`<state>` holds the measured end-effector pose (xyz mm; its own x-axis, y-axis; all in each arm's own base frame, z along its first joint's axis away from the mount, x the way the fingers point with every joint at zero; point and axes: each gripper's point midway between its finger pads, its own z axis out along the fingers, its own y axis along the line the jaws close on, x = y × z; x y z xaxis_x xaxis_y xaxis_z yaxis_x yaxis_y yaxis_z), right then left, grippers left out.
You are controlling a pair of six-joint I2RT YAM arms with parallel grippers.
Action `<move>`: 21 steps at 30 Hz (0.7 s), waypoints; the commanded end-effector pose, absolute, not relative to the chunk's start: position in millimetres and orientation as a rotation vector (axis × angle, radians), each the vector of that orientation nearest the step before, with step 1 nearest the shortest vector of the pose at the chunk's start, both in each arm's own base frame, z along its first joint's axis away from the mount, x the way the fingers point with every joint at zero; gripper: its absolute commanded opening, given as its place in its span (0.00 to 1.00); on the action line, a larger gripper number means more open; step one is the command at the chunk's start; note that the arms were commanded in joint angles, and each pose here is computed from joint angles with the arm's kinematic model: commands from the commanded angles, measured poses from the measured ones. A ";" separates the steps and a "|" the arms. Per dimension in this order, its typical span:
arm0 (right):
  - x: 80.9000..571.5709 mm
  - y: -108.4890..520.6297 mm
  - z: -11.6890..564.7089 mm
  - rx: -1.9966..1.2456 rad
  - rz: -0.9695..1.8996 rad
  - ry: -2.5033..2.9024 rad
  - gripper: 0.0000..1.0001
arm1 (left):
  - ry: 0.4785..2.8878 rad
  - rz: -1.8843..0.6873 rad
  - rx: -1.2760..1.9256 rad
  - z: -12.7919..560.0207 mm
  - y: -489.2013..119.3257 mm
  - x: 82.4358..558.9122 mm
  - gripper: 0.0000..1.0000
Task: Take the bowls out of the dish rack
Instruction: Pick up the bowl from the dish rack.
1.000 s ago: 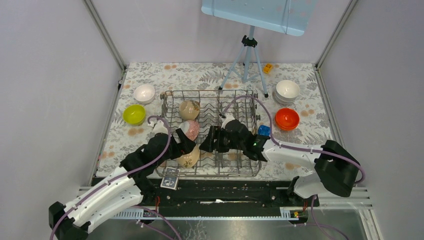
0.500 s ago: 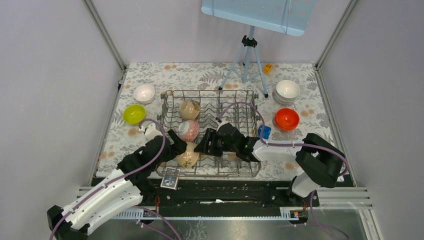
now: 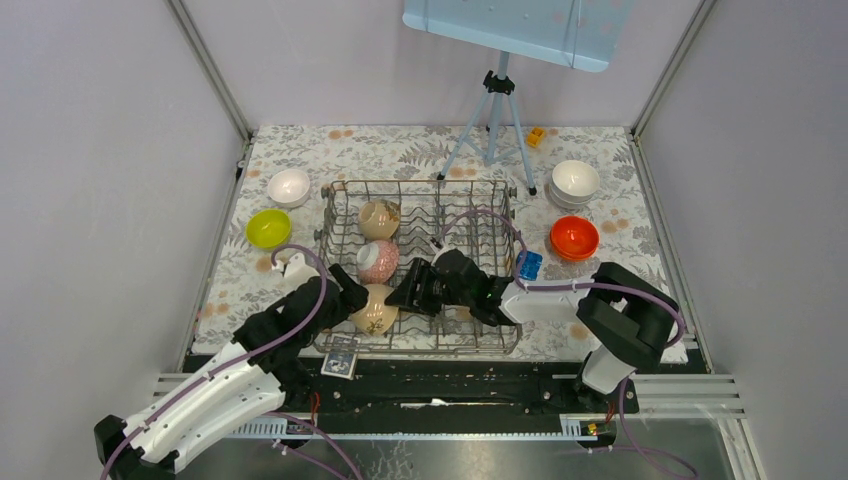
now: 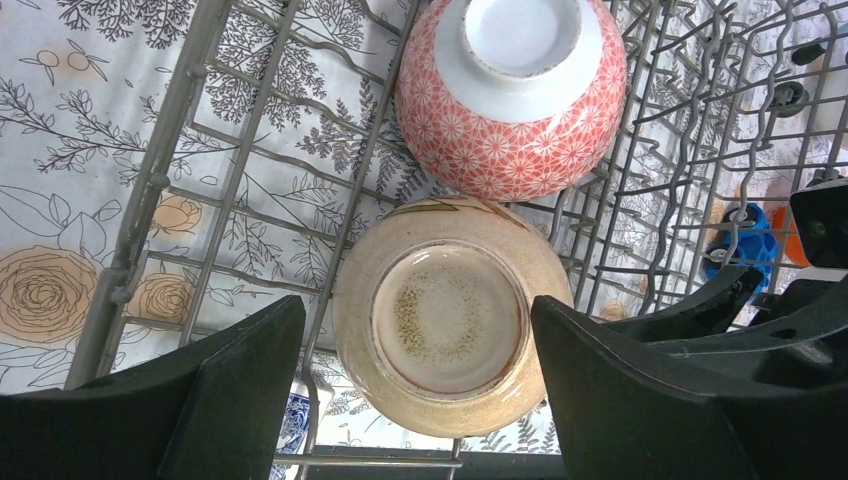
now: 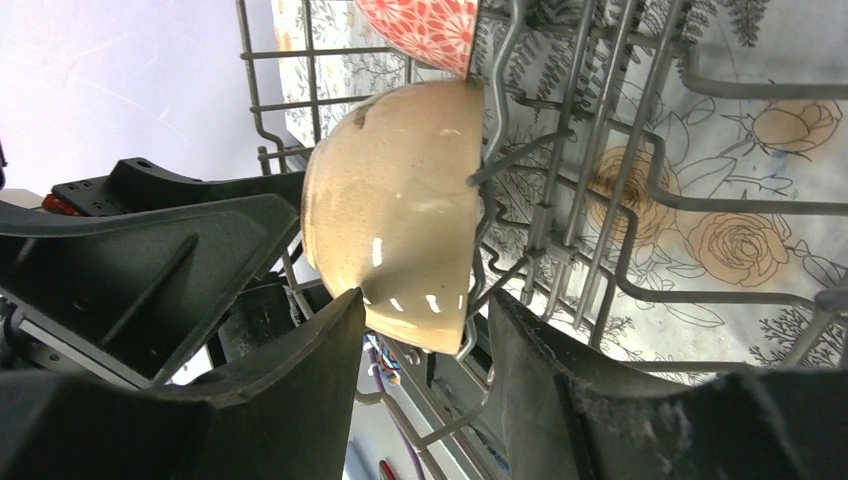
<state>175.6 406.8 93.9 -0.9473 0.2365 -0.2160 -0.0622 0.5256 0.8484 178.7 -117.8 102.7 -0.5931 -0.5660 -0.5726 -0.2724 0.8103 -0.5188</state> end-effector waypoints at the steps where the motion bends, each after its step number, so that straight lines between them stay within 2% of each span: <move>1: 170.4 413.4 97.0 0.148 1.453 2.456 0.56 | 2.197 -0.484 -0.653 102.2 -114.9 181.5 0.87; 14: 163.8 429.6 120.2 0.074 1.671 2.334 0.50 | 2.213 -0.486 -0.680 93.2 -115.8 179.6 0.85; 21: 162.1 433.6 123.8 0.052 1.721 2.306 0.43 | 2.213 -0.475 -0.688 91.3 -114.1 179.3 0.83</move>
<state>168.4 419.0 92.5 -0.9611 0.2117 -0.1775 -0.0730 0.4248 0.9023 180.4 -117.1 98.3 -0.5727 -0.6018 -0.5567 -0.3048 0.7867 -0.5369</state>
